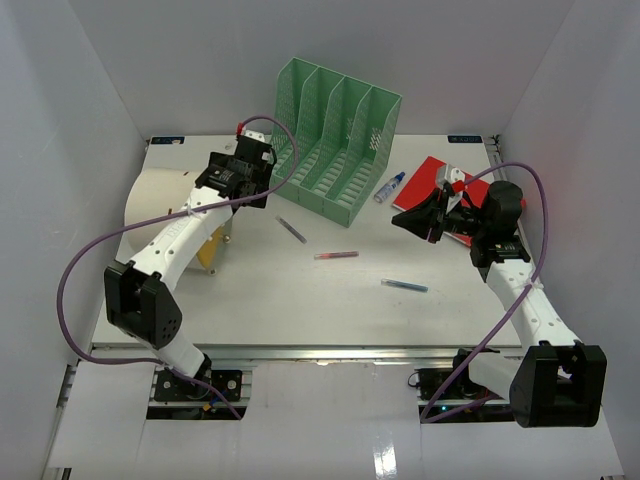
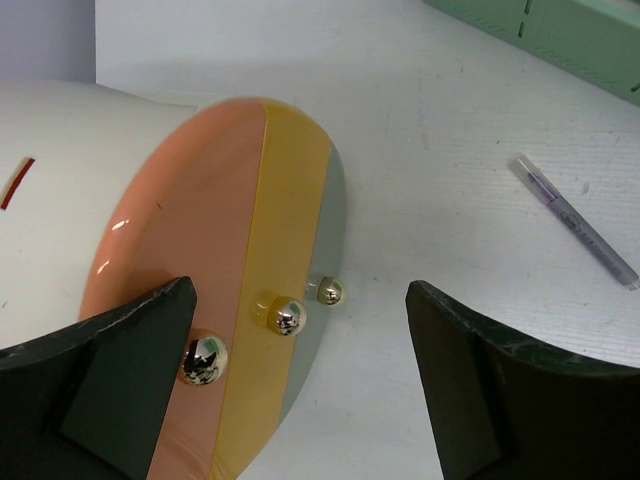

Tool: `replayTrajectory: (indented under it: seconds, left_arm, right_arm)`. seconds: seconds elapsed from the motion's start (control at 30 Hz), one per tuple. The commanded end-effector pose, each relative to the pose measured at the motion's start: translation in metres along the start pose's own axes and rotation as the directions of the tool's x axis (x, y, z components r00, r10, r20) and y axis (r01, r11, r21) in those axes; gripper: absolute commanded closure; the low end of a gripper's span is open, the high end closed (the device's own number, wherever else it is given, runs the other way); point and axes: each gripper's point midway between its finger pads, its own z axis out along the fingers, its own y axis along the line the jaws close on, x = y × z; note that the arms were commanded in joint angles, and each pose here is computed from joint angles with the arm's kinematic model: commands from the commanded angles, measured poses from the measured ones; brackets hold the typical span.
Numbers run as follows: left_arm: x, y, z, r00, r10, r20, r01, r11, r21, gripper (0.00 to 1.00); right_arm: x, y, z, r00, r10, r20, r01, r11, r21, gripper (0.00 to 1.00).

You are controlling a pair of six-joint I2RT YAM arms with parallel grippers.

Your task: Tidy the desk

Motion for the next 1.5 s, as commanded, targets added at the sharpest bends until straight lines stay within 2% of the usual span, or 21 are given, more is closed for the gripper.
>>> replayTrajectory:
  seconds: [0.0,0.17,0.27,0.4,0.43,0.53,0.63,0.73,0.93,1.1,1.23,1.47]
  left_arm:
    - [-0.031,0.012,-0.023,0.994,-0.071,0.082,0.067,0.996,0.055,0.02]
    - [-0.044,-0.011,-0.052,0.979,-0.165,0.121,0.128,0.954,0.271,0.03]
    - [-0.034,-0.032,-0.070,0.965,-0.239,0.104,0.177,0.894,0.412,0.13]
    - [-0.014,-0.051,-0.074,0.948,-0.312,0.069,0.252,0.864,0.437,0.37]
    - [0.001,-0.058,-0.067,0.952,-0.302,0.046,0.256,0.873,0.415,0.44]
    - [0.019,-0.073,-0.056,0.950,-0.310,0.025,0.282,0.891,0.355,0.48]
    - [0.034,-0.080,-0.043,0.946,-0.323,0.021,0.306,0.913,0.269,0.46]
    - [0.038,-0.063,-0.026,0.935,-0.347,0.073,0.339,0.936,0.098,0.40]
    - [0.042,-0.043,-0.009,0.947,-0.303,0.111,0.314,0.944,-0.104,0.34]
    - [0.050,-0.031,0.002,0.971,-0.215,0.102,0.234,0.941,-0.244,0.35]
    - [0.053,-0.024,0.006,0.981,-0.173,0.089,0.193,0.926,-0.325,0.40]
    - [0.052,-0.015,0.007,0.984,-0.152,0.091,0.176,0.901,-0.397,0.43]
  right_arm:
    - [-0.008,0.005,-0.003,0.999,-0.041,0.021,0.042,0.999,-0.014,0.88]
    - [-0.007,0.004,-0.003,0.999,-0.042,0.020,0.043,0.999,-0.016,0.88]
    - [-0.006,0.004,-0.002,0.999,-0.041,0.020,0.042,0.999,-0.014,0.88]
    - [-0.004,0.002,-0.003,0.999,-0.035,0.018,0.035,0.999,-0.011,0.88]
    - [-0.003,0.002,-0.003,0.999,-0.035,0.018,0.035,0.999,-0.010,0.88]
    - [-0.002,0.001,-0.003,0.999,-0.033,0.017,0.033,0.999,-0.007,0.88]
    - [-0.002,0.000,-0.004,0.999,-0.034,0.016,0.034,0.999,-0.001,0.87]
    - [-0.002,-0.002,-0.005,0.999,-0.035,0.017,0.035,0.999,0.005,0.87]
    - [0.000,-0.002,-0.005,0.999,-0.030,0.015,0.030,1.000,-0.001,0.87]
    - [-0.001,-0.001,-0.006,0.999,-0.031,0.015,0.031,1.000,-0.004,0.87]
    - [-0.001,-0.002,-0.006,0.999,-0.031,0.015,0.031,1.000,0.000,0.87]
    - [0.001,-0.004,-0.007,1.000,-0.027,0.013,0.027,1.000,0.006,0.87]
